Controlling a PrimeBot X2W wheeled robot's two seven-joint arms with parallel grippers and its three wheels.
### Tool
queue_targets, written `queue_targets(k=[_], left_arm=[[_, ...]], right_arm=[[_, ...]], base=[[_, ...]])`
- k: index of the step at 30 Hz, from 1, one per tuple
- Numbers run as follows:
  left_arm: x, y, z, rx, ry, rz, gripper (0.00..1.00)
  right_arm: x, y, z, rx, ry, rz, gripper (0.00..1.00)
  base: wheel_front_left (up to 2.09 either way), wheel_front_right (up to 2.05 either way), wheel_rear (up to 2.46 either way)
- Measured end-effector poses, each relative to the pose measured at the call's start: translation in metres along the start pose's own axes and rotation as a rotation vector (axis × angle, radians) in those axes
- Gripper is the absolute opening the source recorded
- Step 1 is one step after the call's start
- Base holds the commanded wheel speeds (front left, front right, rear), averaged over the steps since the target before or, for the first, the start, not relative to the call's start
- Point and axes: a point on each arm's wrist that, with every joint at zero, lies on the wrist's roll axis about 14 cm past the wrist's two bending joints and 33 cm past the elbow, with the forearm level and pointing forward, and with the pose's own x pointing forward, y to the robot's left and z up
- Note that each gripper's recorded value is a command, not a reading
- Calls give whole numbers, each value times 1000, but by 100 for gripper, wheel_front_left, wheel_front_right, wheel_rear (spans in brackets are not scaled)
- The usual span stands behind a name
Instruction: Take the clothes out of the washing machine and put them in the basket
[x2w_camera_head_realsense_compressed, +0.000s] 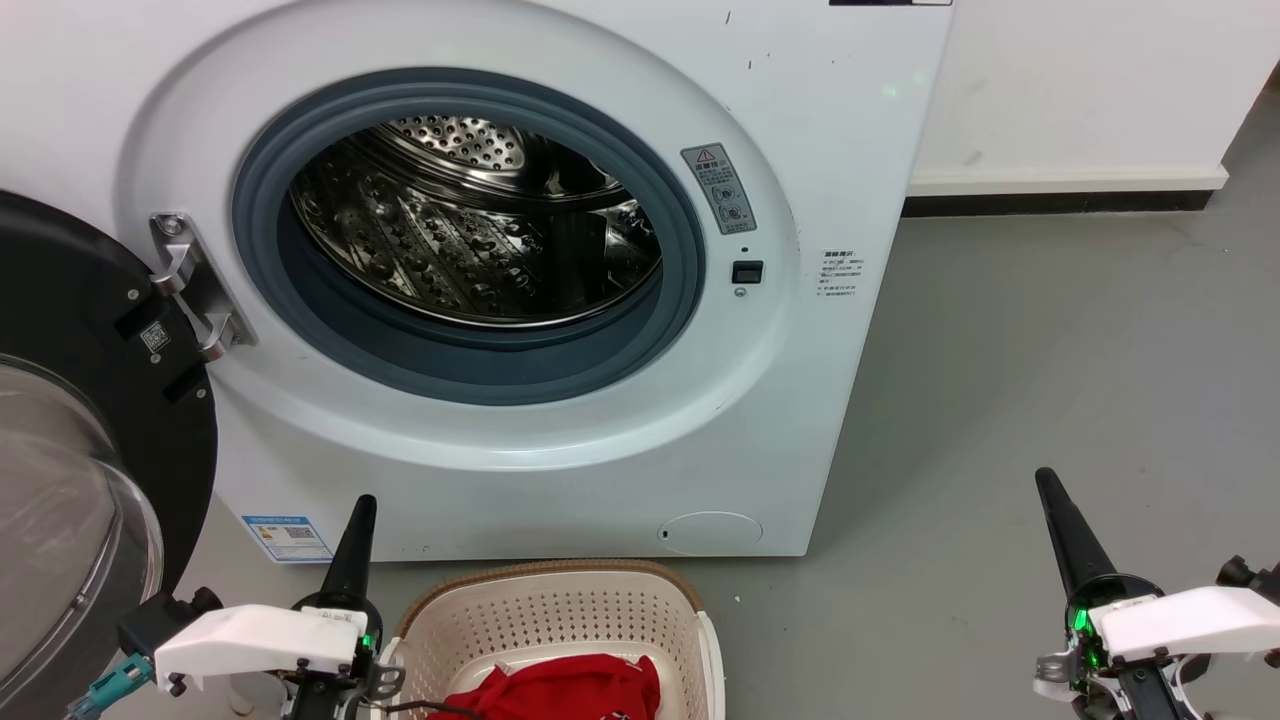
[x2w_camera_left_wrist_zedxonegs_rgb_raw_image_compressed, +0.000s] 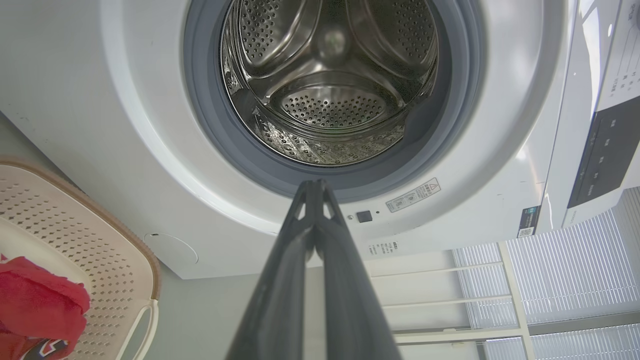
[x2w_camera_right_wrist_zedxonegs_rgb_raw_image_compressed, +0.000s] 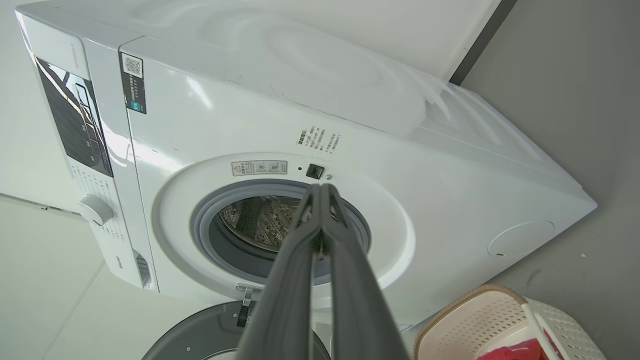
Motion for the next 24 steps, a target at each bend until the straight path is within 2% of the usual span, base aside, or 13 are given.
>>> queue_targets(k=[24], left_arm=[[7,-3,6,-205,-11,-29,0]], right_arm=[[5,-7,9,207,-34,-14,0]], base=[[0,0,0]])
